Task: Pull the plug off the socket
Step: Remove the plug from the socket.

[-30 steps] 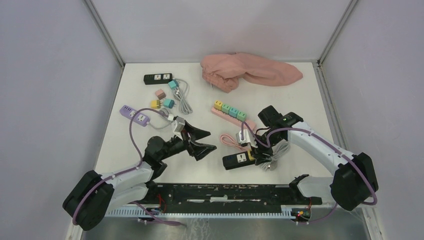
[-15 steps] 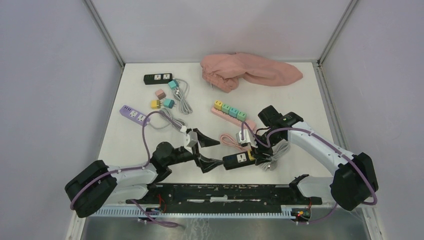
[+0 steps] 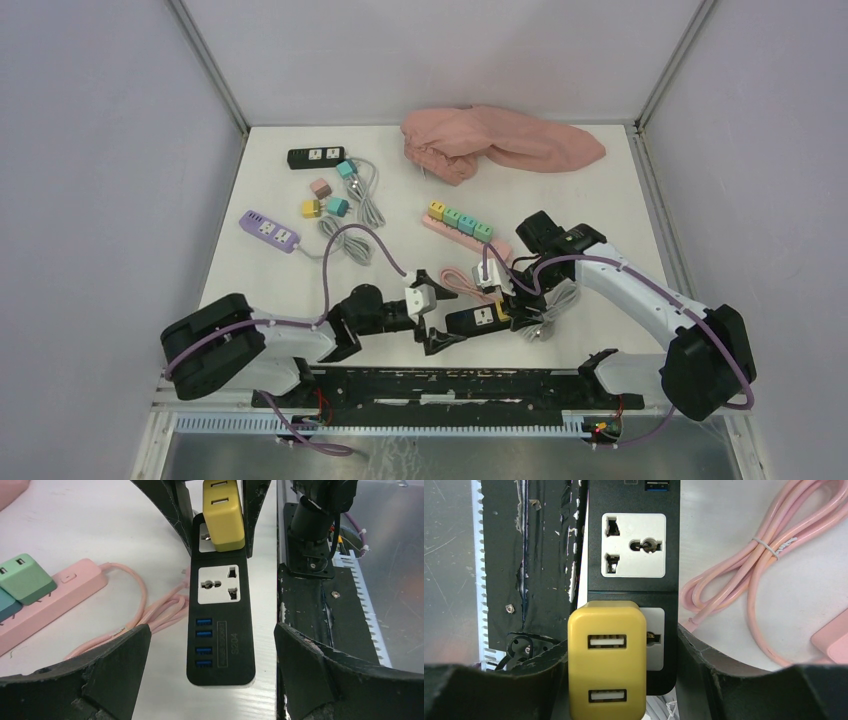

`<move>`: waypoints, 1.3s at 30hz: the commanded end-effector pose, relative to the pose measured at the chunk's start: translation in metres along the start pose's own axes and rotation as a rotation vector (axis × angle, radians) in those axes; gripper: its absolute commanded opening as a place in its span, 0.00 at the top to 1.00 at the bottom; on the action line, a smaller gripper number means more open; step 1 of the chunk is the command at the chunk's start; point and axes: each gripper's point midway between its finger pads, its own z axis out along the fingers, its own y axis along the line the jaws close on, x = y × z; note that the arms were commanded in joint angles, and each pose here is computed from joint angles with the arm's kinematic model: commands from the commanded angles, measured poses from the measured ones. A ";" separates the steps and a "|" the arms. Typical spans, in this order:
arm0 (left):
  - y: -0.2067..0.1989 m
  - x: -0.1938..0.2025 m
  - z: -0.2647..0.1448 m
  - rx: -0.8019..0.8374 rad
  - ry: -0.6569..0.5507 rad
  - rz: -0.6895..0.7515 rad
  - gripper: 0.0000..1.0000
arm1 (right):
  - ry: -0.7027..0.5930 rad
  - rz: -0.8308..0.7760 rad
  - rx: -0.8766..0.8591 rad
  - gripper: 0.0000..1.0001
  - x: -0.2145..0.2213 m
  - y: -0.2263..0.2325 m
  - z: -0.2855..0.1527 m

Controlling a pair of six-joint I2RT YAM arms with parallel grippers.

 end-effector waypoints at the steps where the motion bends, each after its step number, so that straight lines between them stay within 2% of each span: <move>1: 0.008 -0.009 0.025 -0.005 -0.012 0.083 0.00 | -0.071 -0.041 0.009 0.97 -0.022 -0.005 -0.009; 8: -0.005 0.007 0.049 0.062 0.038 0.058 0.06 | -0.073 -0.046 0.012 0.97 -0.023 -0.005 -0.010; 16: -0.004 0.022 0.063 0.077 0.111 0.012 0.34 | -0.074 -0.046 0.012 0.96 -0.023 -0.005 -0.010; 18: -0.004 0.025 0.064 0.079 0.126 0.003 0.37 | -0.075 -0.045 0.012 0.96 -0.023 -0.004 -0.010; 20: -0.005 0.025 0.065 0.083 0.126 0.003 0.50 | -0.076 -0.046 0.012 0.95 -0.024 -0.004 -0.010; 22: -0.005 0.025 0.065 0.083 0.127 0.000 0.74 | -0.076 -0.044 0.013 0.93 -0.024 -0.004 -0.010; 24: -0.005 0.023 0.065 0.078 0.123 -0.007 0.91 | -0.077 -0.044 0.014 0.82 -0.024 -0.004 -0.010; 25: -0.004 0.022 0.064 0.074 0.121 -0.008 0.95 | -0.077 -0.046 0.016 0.74 -0.024 -0.004 -0.011; 28: -0.003 0.020 0.062 0.059 0.116 -0.019 0.97 | -0.077 -0.047 0.028 0.39 -0.024 -0.005 -0.012; 29: -0.003 0.019 0.061 0.056 0.114 -0.023 0.97 | -0.080 -0.049 0.036 0.31 -0.025 -0.005 -0.013; 32: -0.005 0.017 0.058 0.058 0.105 -0.042 0.97 | -0.097 -0.049 0.053 0.15 -0.026 -0.004 -0.016; 34: -0.007 0.016 0.056 0.059 0.097 -0.052 0.97 | -0.116 -0.045 0.055 0.01 -0.028 -0.002 -0.018; 39: -0.008 0.016 0.053 0.058 0.092 -0.068 0.97 | -0.155 -0.031 0.051 0.01 -0.034 0.001 -0.023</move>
